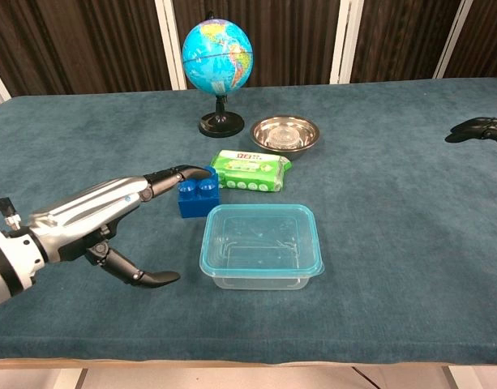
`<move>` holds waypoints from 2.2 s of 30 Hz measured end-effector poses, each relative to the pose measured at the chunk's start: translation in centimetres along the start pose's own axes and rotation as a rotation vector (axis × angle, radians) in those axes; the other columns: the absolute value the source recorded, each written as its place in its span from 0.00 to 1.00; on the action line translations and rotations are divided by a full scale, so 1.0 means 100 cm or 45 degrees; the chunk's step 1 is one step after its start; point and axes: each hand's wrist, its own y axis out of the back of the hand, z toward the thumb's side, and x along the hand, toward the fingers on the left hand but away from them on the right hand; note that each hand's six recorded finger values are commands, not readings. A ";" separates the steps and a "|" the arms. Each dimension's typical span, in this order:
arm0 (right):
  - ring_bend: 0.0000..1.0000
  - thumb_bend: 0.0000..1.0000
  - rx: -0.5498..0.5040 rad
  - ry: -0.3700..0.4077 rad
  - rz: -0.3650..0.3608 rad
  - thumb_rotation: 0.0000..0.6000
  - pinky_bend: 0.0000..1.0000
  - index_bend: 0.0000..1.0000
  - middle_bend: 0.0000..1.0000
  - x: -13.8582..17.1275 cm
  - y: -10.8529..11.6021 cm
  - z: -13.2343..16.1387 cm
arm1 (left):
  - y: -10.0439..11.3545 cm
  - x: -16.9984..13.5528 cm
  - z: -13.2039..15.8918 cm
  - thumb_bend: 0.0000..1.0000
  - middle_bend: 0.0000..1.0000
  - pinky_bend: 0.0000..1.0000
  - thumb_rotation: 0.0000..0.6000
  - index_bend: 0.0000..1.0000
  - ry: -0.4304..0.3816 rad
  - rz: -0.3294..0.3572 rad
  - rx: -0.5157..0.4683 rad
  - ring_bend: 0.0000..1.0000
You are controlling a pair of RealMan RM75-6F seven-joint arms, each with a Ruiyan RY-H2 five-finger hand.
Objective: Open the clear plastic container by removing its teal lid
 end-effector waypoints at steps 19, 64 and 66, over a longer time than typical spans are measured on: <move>0.00 0.14 -0.027 -0.009 0.017 1.00 0.00 0.00 0.00 0.003 0.000 -0.003 | -0.046 0.036 0.031 0.21 0.00 0.00 1.00 0.00 -0.068 -0.033 -0.064 0.00; 0.00 0.14 -0.029 0.161 0.012 1.00 0.00 0.13 0.00 -0.024 -0.015 0.044 | -0.059 0.065 0.017 0.24 0.50 0.44 1.00 0.51 -0.016 0.041 -0.070 0.36; 0.00 0.14 -0.026 0.174 0.009 1.00 0.00 0.16 0.00 -0.026 -0.016 0.048 | -0.060 0.064 0.017 0.24 0.49 0.44 1.00 0.51 -0.018 0.043 -0.065 0.36</move>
